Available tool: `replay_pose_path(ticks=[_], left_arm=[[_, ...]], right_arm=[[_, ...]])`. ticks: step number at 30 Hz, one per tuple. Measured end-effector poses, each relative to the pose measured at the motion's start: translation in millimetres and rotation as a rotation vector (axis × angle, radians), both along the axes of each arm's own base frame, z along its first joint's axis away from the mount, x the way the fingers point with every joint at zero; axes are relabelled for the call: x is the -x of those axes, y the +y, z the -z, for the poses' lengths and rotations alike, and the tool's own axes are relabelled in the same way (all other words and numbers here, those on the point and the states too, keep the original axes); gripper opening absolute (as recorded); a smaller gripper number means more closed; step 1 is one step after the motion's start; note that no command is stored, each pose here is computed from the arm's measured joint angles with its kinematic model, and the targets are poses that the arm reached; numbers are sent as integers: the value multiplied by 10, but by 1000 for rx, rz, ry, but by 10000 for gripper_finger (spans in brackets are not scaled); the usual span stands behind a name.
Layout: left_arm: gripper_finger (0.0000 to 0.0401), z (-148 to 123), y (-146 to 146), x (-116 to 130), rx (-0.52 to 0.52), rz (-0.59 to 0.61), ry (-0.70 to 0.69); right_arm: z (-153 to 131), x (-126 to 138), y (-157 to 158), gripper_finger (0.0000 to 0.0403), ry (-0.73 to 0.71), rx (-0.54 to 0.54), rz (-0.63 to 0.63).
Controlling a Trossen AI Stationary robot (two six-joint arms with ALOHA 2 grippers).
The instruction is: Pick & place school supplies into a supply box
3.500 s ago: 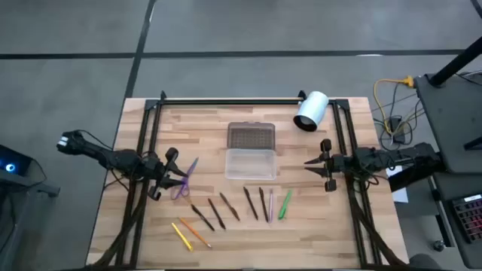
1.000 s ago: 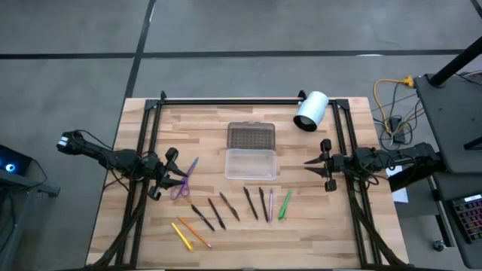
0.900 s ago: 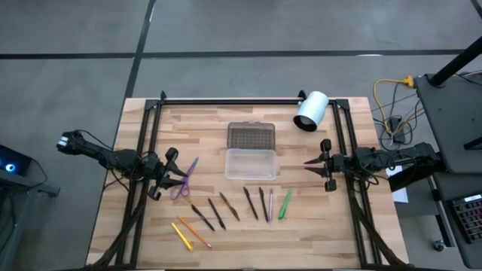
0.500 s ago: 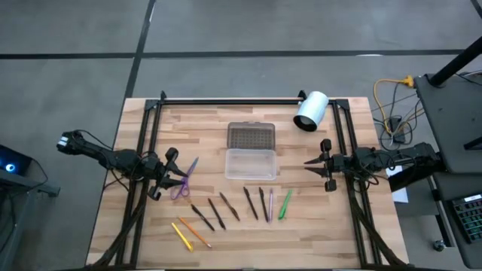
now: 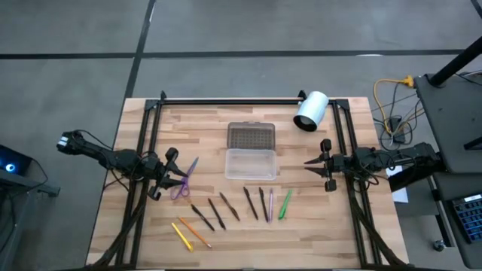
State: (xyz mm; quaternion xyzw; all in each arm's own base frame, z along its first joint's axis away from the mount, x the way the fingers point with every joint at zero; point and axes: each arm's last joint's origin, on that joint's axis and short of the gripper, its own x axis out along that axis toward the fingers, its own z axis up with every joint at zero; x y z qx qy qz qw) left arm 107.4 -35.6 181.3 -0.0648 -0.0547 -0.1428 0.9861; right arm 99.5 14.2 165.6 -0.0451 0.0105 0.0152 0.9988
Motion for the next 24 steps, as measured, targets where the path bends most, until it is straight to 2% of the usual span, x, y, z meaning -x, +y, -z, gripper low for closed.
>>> replay_pose_path(ticks=[24], left_arm=[[96, 0, 0, 0, 0, 0, 0]], right_arm=[[-44, 0, 0, 68, -46, 9, -1]])
